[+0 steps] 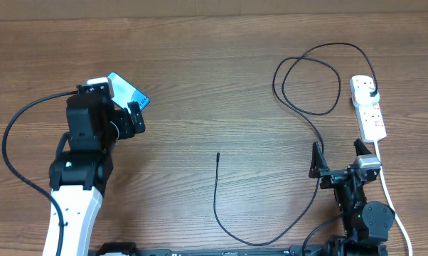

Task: Plug charger to phone and switch on socket
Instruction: 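Raise the left arm and move the left gripper above the phone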

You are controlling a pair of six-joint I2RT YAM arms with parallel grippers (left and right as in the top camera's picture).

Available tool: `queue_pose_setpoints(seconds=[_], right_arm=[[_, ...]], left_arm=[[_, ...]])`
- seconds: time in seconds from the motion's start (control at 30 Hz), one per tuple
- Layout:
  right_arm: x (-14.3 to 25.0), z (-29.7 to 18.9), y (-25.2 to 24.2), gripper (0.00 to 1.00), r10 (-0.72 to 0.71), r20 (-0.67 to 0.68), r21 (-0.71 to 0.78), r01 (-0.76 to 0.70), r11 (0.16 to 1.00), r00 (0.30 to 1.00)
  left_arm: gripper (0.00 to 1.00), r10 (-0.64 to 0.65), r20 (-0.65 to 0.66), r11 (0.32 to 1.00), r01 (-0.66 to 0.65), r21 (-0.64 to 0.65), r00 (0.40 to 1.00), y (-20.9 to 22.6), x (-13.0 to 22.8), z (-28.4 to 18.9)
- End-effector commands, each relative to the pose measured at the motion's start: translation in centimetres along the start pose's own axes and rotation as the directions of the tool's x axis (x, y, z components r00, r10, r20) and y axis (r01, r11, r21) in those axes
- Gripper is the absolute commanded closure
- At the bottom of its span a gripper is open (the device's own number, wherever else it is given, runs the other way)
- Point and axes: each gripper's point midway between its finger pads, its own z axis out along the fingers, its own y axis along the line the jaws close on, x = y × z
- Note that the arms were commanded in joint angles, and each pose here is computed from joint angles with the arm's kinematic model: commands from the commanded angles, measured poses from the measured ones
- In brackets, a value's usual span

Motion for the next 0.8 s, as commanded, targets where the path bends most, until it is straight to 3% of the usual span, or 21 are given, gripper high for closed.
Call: queue_pose_setpoints(seconds=[0.0, 0.3, 0.47, 0.77], right_arm=[[0.2, 0.0, 0.2, 0.00, 0.001, 0.003, -0.011, -0.001, 1.000, 1.000], [0.2, 0.0, 0.2, 0.00, 0.001, 0.003, -0.011, -0.001, 1.000, 1.000], [0.2, 0.0, 0.2, 0.00, 0.001, 0.003, -0.011, -0.001, 1.000, 1.000], [0.2, 0.0, 0.2, 0.00, 0.001, 0.003, -0.011, -0.001, 1.000, 1.000]], left_arm=[[0.00, -0.128, 0.001, 0.988, 0.128, -0.080, 0.992, 1.1, -1.2, 0.1], [0.00, -0.248, -0.061, 0.951, 0.231, -0.206, 0.967, 1.9, -4.5, 0.7], [0.00, -0.394, -0.076, 0.878, 0.350, -0.327, 0.916, 2.8, -6.2, 0.8], [0.00, -0.423, -0.175, 0.850, 0.322, -0.418, 0.889, 2.6, -8.0, 3.9]])
